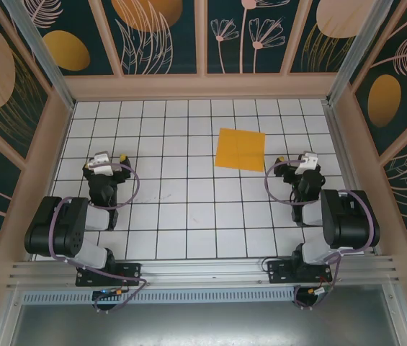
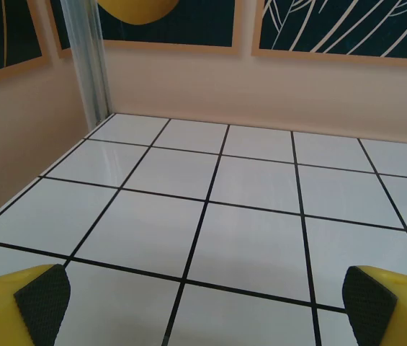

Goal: Fold a paper plane with a square sheet of paper (pick it up from the middle)
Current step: Move the square sheet of paper to the center of the table.

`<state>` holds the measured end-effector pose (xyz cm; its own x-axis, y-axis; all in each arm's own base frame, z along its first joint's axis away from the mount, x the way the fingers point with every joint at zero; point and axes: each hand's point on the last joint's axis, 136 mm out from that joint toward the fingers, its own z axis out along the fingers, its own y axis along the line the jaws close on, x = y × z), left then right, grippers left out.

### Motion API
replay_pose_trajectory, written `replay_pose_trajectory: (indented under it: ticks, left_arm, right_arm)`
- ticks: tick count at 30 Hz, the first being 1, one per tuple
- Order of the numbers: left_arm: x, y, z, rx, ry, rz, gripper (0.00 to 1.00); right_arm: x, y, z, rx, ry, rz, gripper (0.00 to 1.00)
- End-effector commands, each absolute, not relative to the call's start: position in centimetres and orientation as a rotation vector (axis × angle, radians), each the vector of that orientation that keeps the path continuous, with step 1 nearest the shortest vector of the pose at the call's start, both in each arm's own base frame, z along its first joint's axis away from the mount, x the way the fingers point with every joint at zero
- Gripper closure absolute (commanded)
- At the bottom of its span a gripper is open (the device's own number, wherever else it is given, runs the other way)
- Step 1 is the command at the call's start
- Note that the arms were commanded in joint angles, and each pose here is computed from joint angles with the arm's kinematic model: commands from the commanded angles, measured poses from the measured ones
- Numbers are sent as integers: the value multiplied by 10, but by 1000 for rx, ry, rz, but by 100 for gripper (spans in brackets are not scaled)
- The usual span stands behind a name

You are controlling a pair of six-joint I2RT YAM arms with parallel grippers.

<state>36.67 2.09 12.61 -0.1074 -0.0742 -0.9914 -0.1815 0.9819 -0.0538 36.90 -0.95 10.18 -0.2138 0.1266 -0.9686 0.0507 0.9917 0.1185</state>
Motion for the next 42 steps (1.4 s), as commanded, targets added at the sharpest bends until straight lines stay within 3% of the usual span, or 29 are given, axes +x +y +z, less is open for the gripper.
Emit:
replay_pose_trajectory:
  ticks: [1, 24, 32, 35, 38, 42]
  left_arm:
    - [372, 22, 138, -187, 1635, 92, 1]
    - [369, 18, 140, -163, 1625, 81, 1]
    - [360, 33, 163, -271, 1610, 111, 1]
    - [356, 33, 181, -302, 1589, 76, 1]
    - [351, 51, 196, -546, 1542, 13, 1]
    - [358, 42, 214, -578, 1630, -60, 1]
  right_arm:
    - [378, -9, 121, 101, 1717, 76, 1]
    - [379, -6, 120, 83, 1723, 90, 1]
    - [389, 2, 127, 71, 1827, 76, 1]
    - [406, -5, 129, 230, 1975, 70, 1]
    - [419, -13, 129, 541, 2114, 130, 1]
    - [438, 31, 125, 574, 2311, 436, 1]
